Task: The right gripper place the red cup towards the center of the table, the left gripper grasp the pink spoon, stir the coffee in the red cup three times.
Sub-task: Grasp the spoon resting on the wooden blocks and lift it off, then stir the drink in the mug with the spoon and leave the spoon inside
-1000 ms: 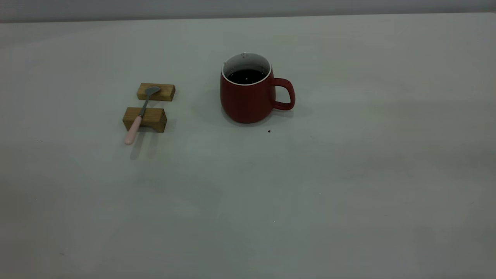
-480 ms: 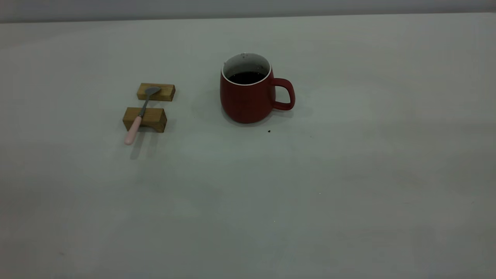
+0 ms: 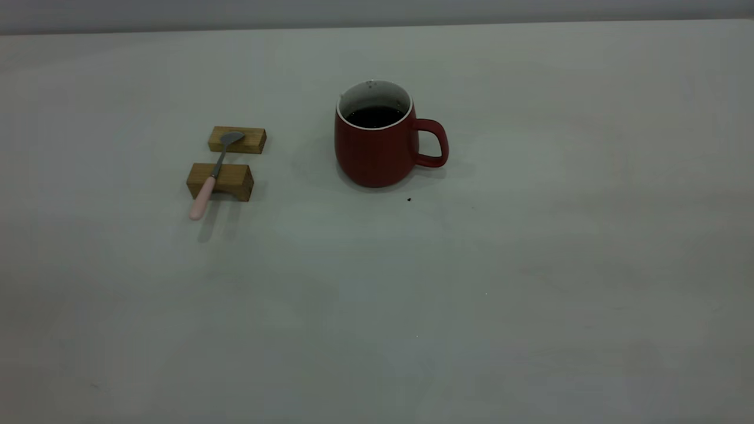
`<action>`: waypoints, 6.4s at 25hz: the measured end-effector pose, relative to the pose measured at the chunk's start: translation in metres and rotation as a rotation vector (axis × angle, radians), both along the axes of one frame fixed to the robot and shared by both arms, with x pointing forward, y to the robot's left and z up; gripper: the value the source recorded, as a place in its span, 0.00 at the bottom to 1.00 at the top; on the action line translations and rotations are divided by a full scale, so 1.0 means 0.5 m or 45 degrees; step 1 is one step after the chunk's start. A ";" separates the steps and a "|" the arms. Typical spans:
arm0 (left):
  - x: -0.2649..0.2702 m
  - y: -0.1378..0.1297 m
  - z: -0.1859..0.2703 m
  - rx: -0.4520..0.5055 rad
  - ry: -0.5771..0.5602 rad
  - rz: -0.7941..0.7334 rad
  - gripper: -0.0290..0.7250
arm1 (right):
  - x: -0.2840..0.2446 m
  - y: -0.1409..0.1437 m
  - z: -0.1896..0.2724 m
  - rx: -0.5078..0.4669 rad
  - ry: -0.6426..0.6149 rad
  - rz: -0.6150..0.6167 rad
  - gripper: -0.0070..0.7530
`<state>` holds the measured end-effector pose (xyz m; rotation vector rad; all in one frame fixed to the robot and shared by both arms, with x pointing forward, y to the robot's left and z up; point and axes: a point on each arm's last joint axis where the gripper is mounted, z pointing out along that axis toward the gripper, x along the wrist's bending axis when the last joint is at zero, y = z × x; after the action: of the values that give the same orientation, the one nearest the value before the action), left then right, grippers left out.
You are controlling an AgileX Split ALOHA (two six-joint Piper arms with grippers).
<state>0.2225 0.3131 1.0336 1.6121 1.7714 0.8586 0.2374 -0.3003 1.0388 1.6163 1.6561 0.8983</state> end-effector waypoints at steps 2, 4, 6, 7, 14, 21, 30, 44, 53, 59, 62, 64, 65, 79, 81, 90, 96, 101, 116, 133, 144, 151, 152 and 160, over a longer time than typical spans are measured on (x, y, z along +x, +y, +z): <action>0.000 0.000 0.000 0.000 0.000 0.000 0.69 | 0.000 0.000 0.000 0.000 0.000 0.000 0.79; 0.000 0.000 0.000 0.000 0.000 0.000 0.69 | 0.000 0.000 0.000 0.000 -0.001 0.000 0.79; 0.000 0.000 0.000 0.000 0.000 0.000 0.69 | 0.000 0.000 0.000 0.000 -0.001 0.000 0.79; 0.000 0.000 0.000 0.000 0.000 0.000 0.69 | 0.000 0.000 0.000 0.000 -0.001 0.000 0.79; 0.008 -0.001 0.008 0.003 0.022 -0.002 0.69 | 0.000 0.000 0.000 0.000 0.000 0.000 0.79; 0.142 -0.009 0.051 0.026 0.308 -0.018 0.69 | 0.000 0.000 0.000 0.000 0.000 0.000 0.79; 0.394 -0.051 -0.003 -0.169 0.727 -0.043 0.69 | 0.000 0.000 0.000 0.000 0.000 0.000 0.79; 0.648 -0.183 -0.250 -0.115 0.987 -0.159 0.69 | 0.000 0.000 0.000 0.000 0.001 0.000 0.79; 0.735 -0.210 -0.345 -0.111 1.033 -0.145 0.69 | -0.001 0.000 0.000 0.002 0.003 -0.001 0.79; 0.763 -0.217 -0.389 -0.104 1.048 -0.143 0.69 | -0.001 0.000 0.000 0.002 0.003 -0.001 0.79; 0.767 -0.218 -0.414 -0.101 1.062 -0.140 0.69 | -0.001 0.000 0.000 0.003 0.003 -0.002 0.79; 0.768 -0.218 -0.429 -0.101 1.062 -0.138 0.69 | -0.001 0.000 0.000 0.003 0.003 -0.002 0.79; 0.768 -0.218 -0.436 -0.101 1.062 -0.138 0.69 | -0.001 0.000 0.000 0.003 0.003 -0.002 0.79; 0.786 -0.228 -0.498 -0.102 1.073 -0.132 0.56 | -0.001 0.000 0.000 0.003 0.003 -0.002 0.79; 0.785 -0.228 -0.498 -0.104 1.076 -0.127 0.44 | -0.001 0.000 0.000 0.003 0.003 -0.002 0.79; 0.787 -0.230 -0.446 -0.120 1.072 -0.124 0.21 | -0.001 0.000 0.000 0.003 0.003 -0.002 0.79; 0.793 -0.258 -0.314 -0.471 0.957 0.045 0.21 | -0.001 0.000 -0.001 0.003 0.004 -0.002 0.79; 0.786 -0.307 -0.231 -1.152 1.016 0.419 0.21 | -0.001 0.000 -0.001 0.003 0.004 -0.002 0.79; 0.825 -0.381 -0.202 -2.352 1.317 0.949 0.21 | -0.001 0.000 -0.001 0.003 0.004 -0.002 0.79; 0.833 -0.411 -0.334 -2.366 1.459 1.519 0.21 | -0.001 0.000 -0.001 0.003 0.004 -0.002 0.79; 0.879 -0.429 -0.368 -2.385 1.485 1.457 0.21 | -0.001 0.000 -0.001 0.003 0.004 -0.002 0.79; 0.882 -0.432 -0.281 -2.455 1.481 1.323 0.21 | -0.001 0.000 -0.001 0.003 0.004 -0.002 0.79; 0.882 -0.433 -0.279 -2.457 1.486 1.318 0.21 | -0.001 0.000 -0.001 0.003 0.004 -0.002 0.79; 0.866 -0.451 -0.377 -2.368 1.570 1.483 0.21 | -0.001 0.000 -0.001 0.003 0.004 -0.002 0.79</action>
<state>0.6557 0.0879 0.8451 -0.4938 2.5217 -1.5751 0.2371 -0.3004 1.0385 1.6209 1.6563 0.8975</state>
